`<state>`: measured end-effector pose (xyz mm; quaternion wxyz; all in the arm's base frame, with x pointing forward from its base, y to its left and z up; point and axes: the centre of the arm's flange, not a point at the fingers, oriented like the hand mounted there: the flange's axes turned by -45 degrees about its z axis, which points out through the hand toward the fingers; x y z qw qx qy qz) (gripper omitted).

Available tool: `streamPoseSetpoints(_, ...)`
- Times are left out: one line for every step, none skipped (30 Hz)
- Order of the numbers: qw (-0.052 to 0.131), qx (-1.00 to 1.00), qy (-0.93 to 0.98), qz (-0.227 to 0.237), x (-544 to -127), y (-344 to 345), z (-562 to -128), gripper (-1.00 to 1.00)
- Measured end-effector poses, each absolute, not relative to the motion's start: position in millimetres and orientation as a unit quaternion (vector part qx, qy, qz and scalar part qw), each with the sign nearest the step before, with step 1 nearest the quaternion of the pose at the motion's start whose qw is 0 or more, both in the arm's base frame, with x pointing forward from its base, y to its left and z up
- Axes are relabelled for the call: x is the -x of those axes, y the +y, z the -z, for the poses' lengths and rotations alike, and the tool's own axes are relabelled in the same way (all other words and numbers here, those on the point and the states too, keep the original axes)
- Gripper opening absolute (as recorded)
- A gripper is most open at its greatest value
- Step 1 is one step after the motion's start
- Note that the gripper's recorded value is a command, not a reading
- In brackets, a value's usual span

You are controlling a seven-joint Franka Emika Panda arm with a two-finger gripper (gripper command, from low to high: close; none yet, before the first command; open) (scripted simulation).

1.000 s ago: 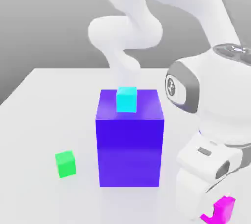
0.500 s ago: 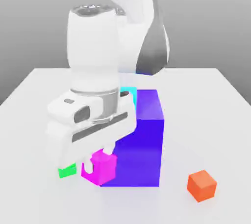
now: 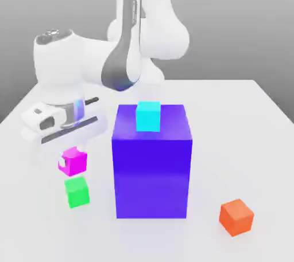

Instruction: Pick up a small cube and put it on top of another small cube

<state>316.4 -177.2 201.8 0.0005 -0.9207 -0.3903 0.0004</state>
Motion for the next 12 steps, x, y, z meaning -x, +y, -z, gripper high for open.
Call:
streamPoseSetpoints(0.001, 0.921, -0.39, -0.001, -315.9, -176.9, -192.2, -1.0)
streamPoseSetpoints(0.001, 0.921, -0.39, -0.001, -315.2, -176.5, -183.2, 1.0)
streamPoseSetpoints(0.001, 0.921, -0.39, -0.001, -315.2, -176.5, -183.2, 1.0)
streamPoseSetpoints(0.001, 0.921, -0.39, -0.001, -315.2, -176.5, -183.2, 1.0)
streamPoseSetpoints(0.001, 0.921, -0.39, -0.001, -315.2, -176.5, -183.2, 1.0)
streamPoseSetpoints(0.001, 0.921, -0.39, -0.001, -315.2, -176.5, -183.2, 1.0)
streamPoseSetpoints(0.001, 0.921, -0.39, -0.001, -315.2, -176.5, -183.2, 1.0)
streamPoseSetpoints(0.0, 0.921, -0.39, 0.0, -314.9, -176.3, -178.8, 1.0)
streamPoseSetpoints(0.0, 0.921, -0.39, 0.0, -315.1, -176.5, -181.4, 1.0)
streamPoseSetpoints(0.0, 0.921, -0.39, 0.0, -315.6, -176.8, -187.4, 1.0)
streamPoseSetpoints(0.0, 0.921, -0.39, 0.0, -316.0, -177.1, -195.3, 1.0)
streamPoseSetpoints(0.0, 0.921, -0.39, 0.0, -316.3, -177.3, -204.0, 1.0)
